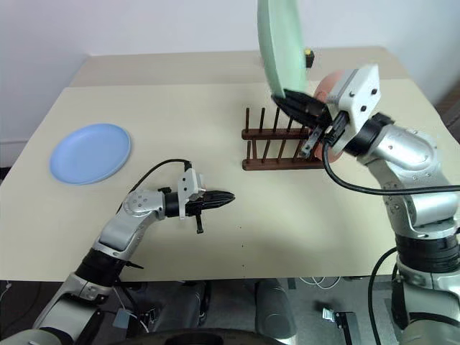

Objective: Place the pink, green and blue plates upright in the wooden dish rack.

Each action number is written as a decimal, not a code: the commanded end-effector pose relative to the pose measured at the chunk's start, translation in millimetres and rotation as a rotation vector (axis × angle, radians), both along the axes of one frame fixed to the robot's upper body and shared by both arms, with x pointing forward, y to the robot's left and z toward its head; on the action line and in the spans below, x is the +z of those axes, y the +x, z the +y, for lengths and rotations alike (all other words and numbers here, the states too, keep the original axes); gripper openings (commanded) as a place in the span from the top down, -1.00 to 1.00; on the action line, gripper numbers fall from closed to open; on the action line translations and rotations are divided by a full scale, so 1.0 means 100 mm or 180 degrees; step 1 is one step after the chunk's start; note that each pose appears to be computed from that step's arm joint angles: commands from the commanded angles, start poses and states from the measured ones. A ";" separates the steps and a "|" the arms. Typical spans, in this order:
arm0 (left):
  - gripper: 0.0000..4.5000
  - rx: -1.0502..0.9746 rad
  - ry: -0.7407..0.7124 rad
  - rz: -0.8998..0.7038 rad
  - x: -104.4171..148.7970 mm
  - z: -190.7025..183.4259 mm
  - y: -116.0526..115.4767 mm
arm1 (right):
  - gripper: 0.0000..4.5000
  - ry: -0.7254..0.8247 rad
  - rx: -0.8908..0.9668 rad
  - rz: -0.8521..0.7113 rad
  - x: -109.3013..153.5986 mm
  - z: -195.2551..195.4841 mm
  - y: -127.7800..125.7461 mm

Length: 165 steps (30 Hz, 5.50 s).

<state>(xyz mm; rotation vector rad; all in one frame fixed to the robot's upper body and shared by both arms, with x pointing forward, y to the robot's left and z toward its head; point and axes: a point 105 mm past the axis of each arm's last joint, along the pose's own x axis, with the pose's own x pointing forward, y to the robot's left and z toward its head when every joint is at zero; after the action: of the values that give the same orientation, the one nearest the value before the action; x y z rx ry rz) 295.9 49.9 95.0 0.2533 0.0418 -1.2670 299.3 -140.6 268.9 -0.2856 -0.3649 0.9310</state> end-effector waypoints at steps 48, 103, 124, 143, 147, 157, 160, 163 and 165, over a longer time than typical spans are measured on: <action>0.94 0.0392 -0.0403 -0.0360 0.46 0.26 0.09 | 0.97 0.0957 0.0362 0.1228 -0.09 -0.48 0.17; -0.32 0.1518 -0.0691 -0.0436 0.75 0.88 0.54 | -0.93 -0.1408 0.0079 -0.0572 0.09 0.06 -0.24; -0.99 0.5509 0.0290 0.0161 0.80 3.62 0.67 | -0.93 -0.1662 0.0609 -0.0644 -0.54 0.68 -0.28; 0.99 0.5443 -0.0158 0.0902 0.36 3.49 0.73 | -0.93 -0.1599 0.0455 -0.0635 -0.53 0.62 -0.27; 0.99 0.5055 -0.0931 0.0598 0.66 3.23 0.88 | -0.93 -0.1598 0.0425 -0.0659 -0.51 0.60 -0.25; 0.99 0.3915 -0.1948 -0.0240 1.50 2.21 1.01 | -0.93 -0.1626 0.0233 -0.1046 -0.33 0.61 -0.14; 0.99 0.3569 -0.2076 -0.0355 1.70 1.80 1.03 | -0.93 -0.1751 0.0010 -0.1373 -0.24 0.60 -0.05; 0.99 0.3341 -0.2228 -0.0487 1.88 1.51 1.00 | -0.93 -0.1755 -0.0204 -0.1608 -0.13 0.60 0.05; 0.99 0.3256 -0.2326 -0.0517 1.96 1.39 0.98 | -0.93 -0.1755 -0.0251 -0.1711 -0.09 0.62 0.07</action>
<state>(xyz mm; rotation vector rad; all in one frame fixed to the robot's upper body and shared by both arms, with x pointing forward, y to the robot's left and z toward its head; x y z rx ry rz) 403.6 190.8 262.2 -0.2947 -0.2752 -0.1777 308.5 -80.7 246.1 -1.0337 -0.5059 0.8929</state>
